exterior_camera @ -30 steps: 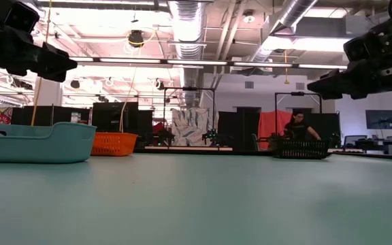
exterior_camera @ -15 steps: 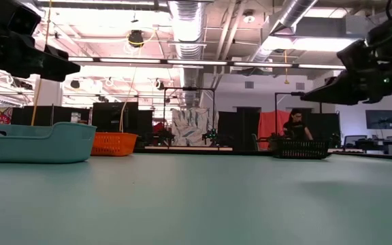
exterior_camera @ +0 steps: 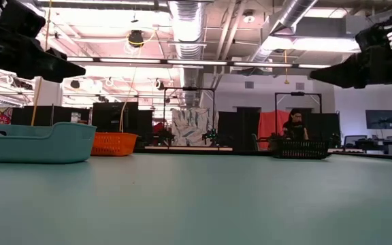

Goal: Sort crayons
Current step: Return to Home Position

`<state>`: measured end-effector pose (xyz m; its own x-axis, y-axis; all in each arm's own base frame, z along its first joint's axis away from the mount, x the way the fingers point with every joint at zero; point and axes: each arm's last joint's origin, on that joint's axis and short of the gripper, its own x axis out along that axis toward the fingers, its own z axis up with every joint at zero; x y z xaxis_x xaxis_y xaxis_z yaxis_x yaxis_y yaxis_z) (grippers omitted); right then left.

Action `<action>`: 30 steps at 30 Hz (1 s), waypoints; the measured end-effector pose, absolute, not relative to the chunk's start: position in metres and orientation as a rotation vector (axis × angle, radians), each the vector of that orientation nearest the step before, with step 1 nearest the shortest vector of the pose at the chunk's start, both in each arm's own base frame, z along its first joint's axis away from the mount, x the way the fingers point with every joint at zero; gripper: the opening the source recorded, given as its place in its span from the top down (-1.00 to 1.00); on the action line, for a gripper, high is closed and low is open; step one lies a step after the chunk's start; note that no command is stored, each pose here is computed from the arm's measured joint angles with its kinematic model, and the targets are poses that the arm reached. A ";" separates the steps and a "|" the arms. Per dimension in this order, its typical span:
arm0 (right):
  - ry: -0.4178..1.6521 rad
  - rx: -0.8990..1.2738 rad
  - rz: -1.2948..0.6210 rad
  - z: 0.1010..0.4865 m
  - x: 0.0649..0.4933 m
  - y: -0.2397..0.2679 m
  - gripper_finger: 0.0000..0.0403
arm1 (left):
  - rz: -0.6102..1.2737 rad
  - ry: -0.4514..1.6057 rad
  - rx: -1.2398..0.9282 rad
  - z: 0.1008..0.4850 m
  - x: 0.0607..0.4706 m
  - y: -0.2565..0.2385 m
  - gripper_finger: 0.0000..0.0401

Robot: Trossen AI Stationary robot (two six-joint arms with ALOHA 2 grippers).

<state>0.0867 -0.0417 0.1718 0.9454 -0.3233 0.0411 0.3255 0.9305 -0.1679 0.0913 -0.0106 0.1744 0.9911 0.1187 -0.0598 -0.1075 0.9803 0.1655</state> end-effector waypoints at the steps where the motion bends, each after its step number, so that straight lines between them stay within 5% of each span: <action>1: -0.025 -0.163 -0.327 0.173 0.087 -0.041 0.57 | 0.136 0.068 0.169 0.175 0.091 -0.010 0.45; 9: 0.002 -0.138 -0.485 0.169 0.089 -0.040 0.57 | 0.249 0.062 0.225 0.176 0.091 -0.007 0.45; 30: 0.152 -0.173 -0.113 0.155 0.105 -0.015 0.57 | 0.172 0.034 0.243 0.178 0.091 -0.009 0.45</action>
